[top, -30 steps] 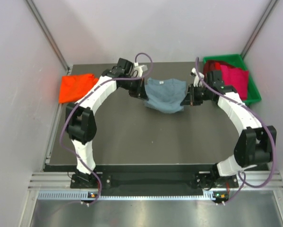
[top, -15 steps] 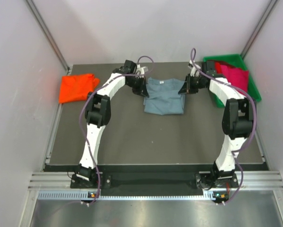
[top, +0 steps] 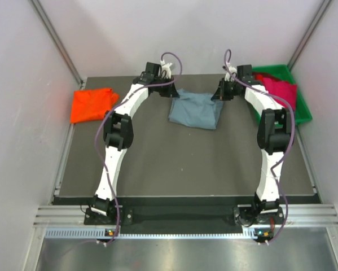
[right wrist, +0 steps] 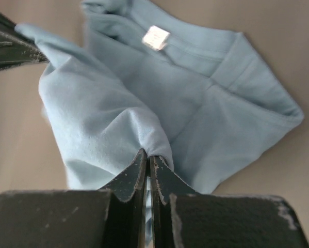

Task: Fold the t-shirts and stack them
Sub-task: Fold the tshirt

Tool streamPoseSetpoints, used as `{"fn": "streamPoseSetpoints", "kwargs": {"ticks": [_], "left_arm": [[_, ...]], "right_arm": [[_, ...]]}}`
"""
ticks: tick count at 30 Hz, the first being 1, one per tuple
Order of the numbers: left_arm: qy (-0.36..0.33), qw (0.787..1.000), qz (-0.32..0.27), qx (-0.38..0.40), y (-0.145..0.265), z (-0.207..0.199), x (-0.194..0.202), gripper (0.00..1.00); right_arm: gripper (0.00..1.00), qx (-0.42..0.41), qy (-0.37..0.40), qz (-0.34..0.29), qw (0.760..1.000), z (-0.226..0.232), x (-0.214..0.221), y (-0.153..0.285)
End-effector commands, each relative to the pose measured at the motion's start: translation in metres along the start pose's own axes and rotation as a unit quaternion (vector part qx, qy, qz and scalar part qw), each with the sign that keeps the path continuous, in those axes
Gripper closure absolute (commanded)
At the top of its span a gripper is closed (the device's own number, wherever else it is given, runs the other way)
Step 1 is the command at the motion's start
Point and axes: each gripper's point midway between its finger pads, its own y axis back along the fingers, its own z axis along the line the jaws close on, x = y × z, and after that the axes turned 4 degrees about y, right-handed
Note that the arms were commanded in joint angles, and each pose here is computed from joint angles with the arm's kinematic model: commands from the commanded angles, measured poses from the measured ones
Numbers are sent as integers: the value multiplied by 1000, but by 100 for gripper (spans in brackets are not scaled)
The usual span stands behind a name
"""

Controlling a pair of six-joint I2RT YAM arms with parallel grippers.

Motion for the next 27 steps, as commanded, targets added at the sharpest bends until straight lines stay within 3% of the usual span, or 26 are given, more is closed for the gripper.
{"fn": "streamPoseSetpoints", "kwargs": {"ticks": [1, 5, 7, 8, 9, 14, 16, 18, 19, 20, 21, 23, 27], "left_arm": [[-12, 999, -48, -7, -14, 20, -20, 99], [-28, 998, -64, -11, -28, 36, -21, 71], [-42, 995, -83, -27, -26, 41, -33, 42], [-47, 994, -92, -32, -23, 39, -40, 10], [-55, 993, -101, -33, -18, 35, -48, 1], [-74, 986, -142, -50, 25, 6, -86, 1], [-68, 988, -128, -56, 29, 6, -79, 1], [-61, 989, -117, -61, 37, 2, -72, 1], [-53, 991, -105, -62, 38, 2, -66, 1], [-33, 993, -103, -57, 42, -3, -64, 1], [-12, 994, -91, -53, 42, 2, -54, 1], [33, 996, -76, -34, 43, -1, -43, 1], [82, 996, -33, -18, 34, 8, -7, 1]], "right_arm": [[100, 20, 34, -24, 999, -18, -22, -13], [100, 26, 56, -34, 998, -27, -34, -25], [100, 32, 68, -47, 996, -23, -46, -25], [100, 37, 70, -51, 996, -21, -50, -23], [100, 42, 73, -55, 995, -19, -54, -19], [100, 59, 71, -76, 993, -3, -67, 9], [95, 78, 66, -71, 992, -6, -62, 14], [84, 130, 59, -71, 987, -20, -60, 24], [74, 140, 61, -71, 986, -22, -61, 28], [55, 145, 63, -74, 985, -23, -63, 33], [48, 140, 67, -86, 984, -15, -72, 43], [38, 103, 79, -100, 987, 6, -83, 50], [38, 32, 88, -104, 990, 48, -87, 43]]}}
